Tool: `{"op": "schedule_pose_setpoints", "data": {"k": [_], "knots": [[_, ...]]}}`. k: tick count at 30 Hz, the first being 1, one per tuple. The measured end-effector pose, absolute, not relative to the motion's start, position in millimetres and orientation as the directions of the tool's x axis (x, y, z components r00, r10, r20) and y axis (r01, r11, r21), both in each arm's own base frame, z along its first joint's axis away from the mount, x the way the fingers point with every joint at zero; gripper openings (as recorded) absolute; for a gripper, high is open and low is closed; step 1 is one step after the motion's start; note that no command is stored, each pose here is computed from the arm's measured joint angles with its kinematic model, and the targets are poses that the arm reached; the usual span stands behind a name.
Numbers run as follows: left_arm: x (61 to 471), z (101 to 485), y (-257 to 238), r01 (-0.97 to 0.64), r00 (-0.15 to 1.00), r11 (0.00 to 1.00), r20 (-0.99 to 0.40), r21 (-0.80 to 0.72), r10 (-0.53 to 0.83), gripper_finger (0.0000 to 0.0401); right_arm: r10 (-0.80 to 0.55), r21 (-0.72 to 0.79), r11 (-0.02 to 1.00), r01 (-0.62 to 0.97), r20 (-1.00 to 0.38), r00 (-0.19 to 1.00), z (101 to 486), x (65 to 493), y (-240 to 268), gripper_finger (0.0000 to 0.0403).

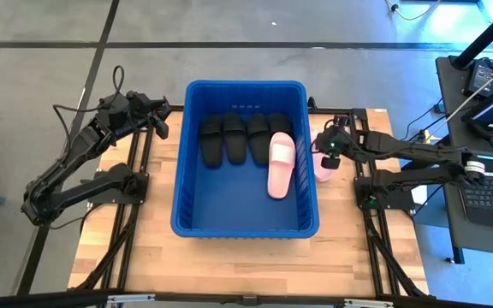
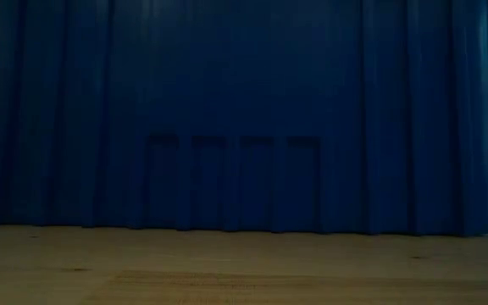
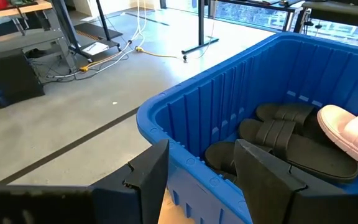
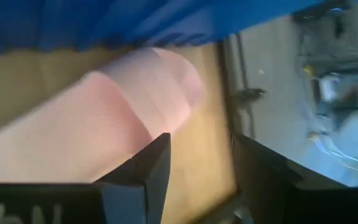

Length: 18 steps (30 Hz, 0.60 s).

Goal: Pick and place slides into bin
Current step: Put the pink slipper into the blue bin

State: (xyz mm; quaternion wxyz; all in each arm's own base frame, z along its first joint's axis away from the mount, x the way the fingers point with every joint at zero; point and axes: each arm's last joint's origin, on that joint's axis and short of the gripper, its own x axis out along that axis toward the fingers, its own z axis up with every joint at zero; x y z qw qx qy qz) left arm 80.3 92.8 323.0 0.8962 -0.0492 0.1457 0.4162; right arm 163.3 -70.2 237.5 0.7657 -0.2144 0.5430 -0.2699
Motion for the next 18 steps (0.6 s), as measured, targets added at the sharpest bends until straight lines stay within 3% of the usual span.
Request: {"op": "schedule_pose_setpoints", "data": {"k": [8, 14, 18], "knots": [[80, 323, 93, -0.760, 0.611, 0.649, -0.302, 0.032, 0.731, 0.0176, -0.575, -0.573, 0.814, 0.097, -0.768, 0.284, 198, 156, -76, 0.0172], [80, 323, 93, -0.762, 0.611, 0.647, -0.302, 0.026, 0.732, 0.0176, -0.604, -0.604, 0.790, 0.104, -0.737, 0.304, 174, 153, -76, 0.0172], [80, 323, 93, -0.766, 0.611, 0.642, -0.302, 0.007, 0.732, 0.0176, -0.620, -0.654, 0.756, 0.018, -0.708, 0.338, 160, 151, -75, 0.0172]]}}
